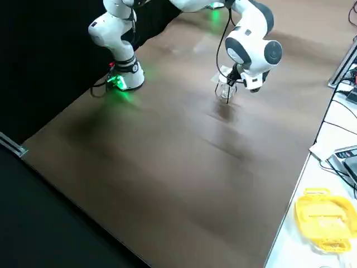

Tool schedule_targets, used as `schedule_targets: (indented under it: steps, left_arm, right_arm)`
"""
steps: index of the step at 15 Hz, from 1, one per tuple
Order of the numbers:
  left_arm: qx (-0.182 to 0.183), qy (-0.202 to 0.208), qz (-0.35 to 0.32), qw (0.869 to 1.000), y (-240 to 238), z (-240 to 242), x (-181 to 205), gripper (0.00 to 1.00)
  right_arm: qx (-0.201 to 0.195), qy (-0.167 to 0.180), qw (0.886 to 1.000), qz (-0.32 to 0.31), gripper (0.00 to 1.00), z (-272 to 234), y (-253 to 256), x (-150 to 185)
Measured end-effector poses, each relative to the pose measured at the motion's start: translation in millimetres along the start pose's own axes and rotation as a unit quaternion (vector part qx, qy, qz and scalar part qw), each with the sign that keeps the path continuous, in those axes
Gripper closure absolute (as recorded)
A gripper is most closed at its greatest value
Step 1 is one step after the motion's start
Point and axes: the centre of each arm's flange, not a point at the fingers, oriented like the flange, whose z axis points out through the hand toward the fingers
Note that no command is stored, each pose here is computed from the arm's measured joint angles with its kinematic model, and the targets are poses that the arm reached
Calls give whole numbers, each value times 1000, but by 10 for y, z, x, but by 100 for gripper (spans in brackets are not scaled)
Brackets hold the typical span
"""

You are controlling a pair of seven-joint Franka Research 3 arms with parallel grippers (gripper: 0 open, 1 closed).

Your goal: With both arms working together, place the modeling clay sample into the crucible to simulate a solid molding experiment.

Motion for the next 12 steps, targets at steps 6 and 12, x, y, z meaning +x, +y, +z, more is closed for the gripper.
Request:
schedule_targets:
  steps: [6, 12]
  left_arm:
    - [-1, -6, -6, 1000, -54, 60, -65, 0]
    - [-1, -7, -10, 1000, -103, 73, -61, 0]
  right_arm:
    - [-9, -11, 1000, -3, 95, 113, -21, 9]
    - [-12, -1, 1000, -4, 95, 106, -41, 37]
